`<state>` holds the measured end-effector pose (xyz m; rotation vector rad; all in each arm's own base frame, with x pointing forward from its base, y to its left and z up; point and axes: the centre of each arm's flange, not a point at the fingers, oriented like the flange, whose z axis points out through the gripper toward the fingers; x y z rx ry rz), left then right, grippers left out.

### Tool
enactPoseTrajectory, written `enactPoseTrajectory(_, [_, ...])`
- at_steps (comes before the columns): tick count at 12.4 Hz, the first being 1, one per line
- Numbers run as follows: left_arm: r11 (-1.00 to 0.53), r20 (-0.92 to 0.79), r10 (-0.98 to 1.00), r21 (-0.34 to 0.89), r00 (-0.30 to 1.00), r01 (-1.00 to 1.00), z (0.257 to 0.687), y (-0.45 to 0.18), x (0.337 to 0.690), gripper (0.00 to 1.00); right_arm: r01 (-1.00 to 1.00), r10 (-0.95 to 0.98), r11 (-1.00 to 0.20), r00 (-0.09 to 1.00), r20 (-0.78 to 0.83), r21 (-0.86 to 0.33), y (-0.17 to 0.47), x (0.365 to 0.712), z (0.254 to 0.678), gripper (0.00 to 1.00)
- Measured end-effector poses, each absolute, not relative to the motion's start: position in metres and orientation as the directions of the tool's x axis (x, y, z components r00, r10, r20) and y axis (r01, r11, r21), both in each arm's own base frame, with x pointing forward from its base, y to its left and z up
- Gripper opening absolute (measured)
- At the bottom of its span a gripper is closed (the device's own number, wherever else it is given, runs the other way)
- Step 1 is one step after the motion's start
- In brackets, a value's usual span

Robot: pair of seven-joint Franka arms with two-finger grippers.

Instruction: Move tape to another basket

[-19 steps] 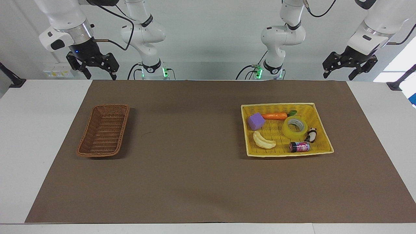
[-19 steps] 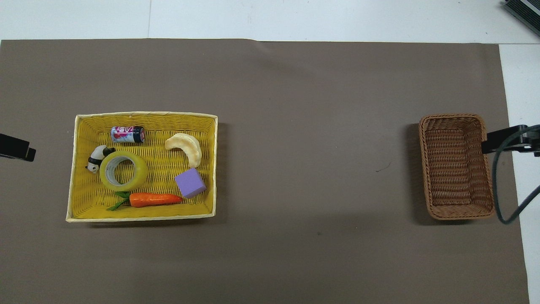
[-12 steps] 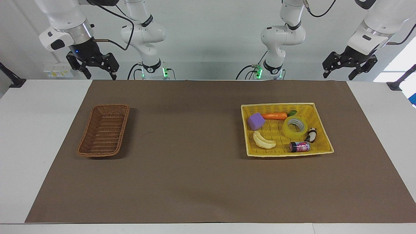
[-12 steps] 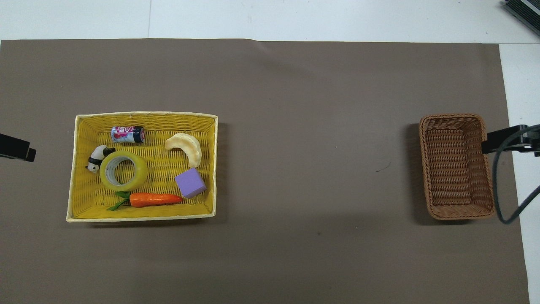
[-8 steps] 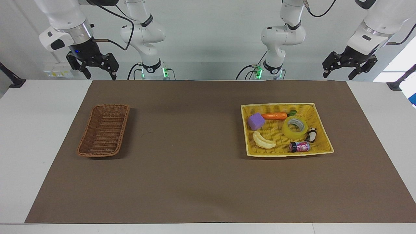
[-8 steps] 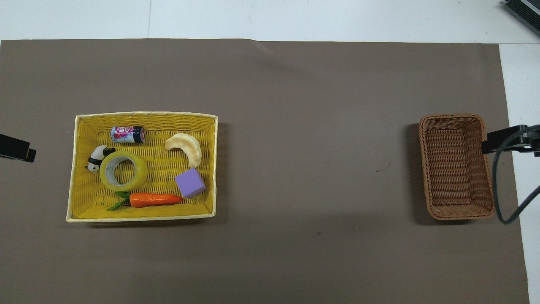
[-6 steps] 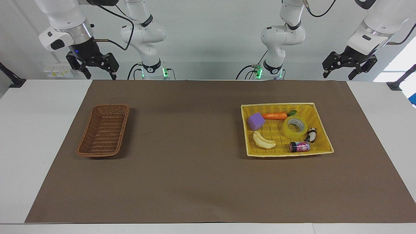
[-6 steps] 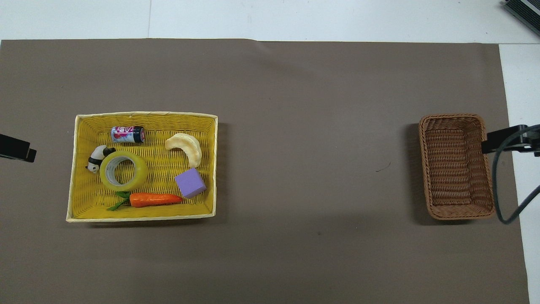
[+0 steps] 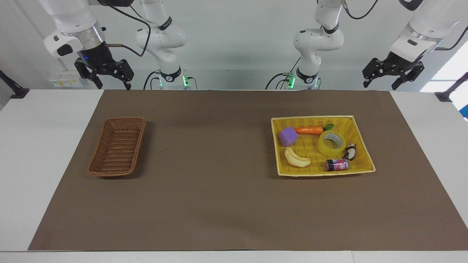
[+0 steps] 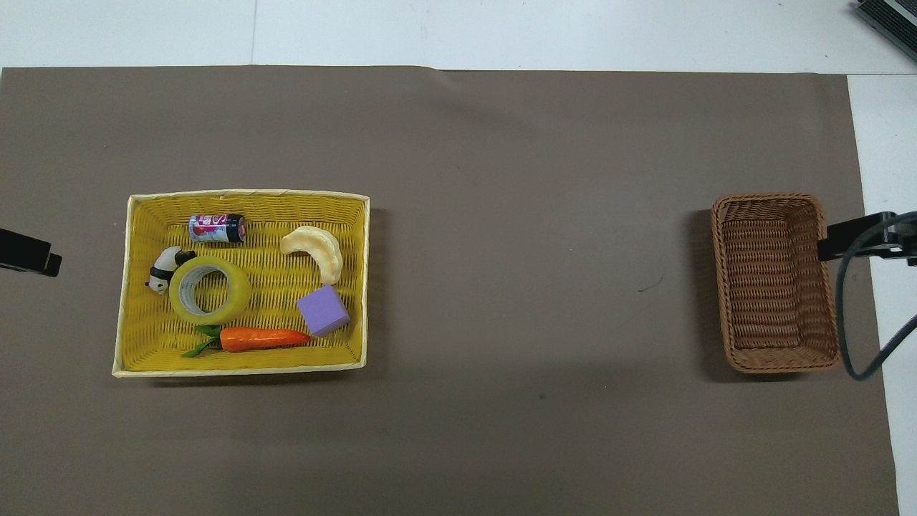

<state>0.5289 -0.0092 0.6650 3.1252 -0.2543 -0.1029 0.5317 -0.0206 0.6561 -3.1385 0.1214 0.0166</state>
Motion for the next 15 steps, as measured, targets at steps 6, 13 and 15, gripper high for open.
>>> enactPoseTrajectory(6, [-0.987,-0.069,-0.163,0.010,0.984,-0.163,0.6645,-0.0098,0.5284,1.00,-0.077,-0.077,-0.997,0.997,-0.011,0.000,-0.0206,0.5317,0.6561,1.00])
enactPoseTrajectory(13, [-0.987,-0.075,-0.164,0.011,0.984,-0.163,0.6640,-0.0096,0.5252,1.00,-0.077,-0.077,-0.997,0.997,-0.011,0.000,-0.0206,0.5317,0.6561,1.00])
enactPoseTrajectory(15, [-0.987,-0.083,-0.163,0.013,0.983,-0.163,0.6607,-0.0093,0.5216,1.00,-0.077,-0.077,-0.997,0.997,-0.011,0.000,-0.0206,0.5317,0.6561,1.00])
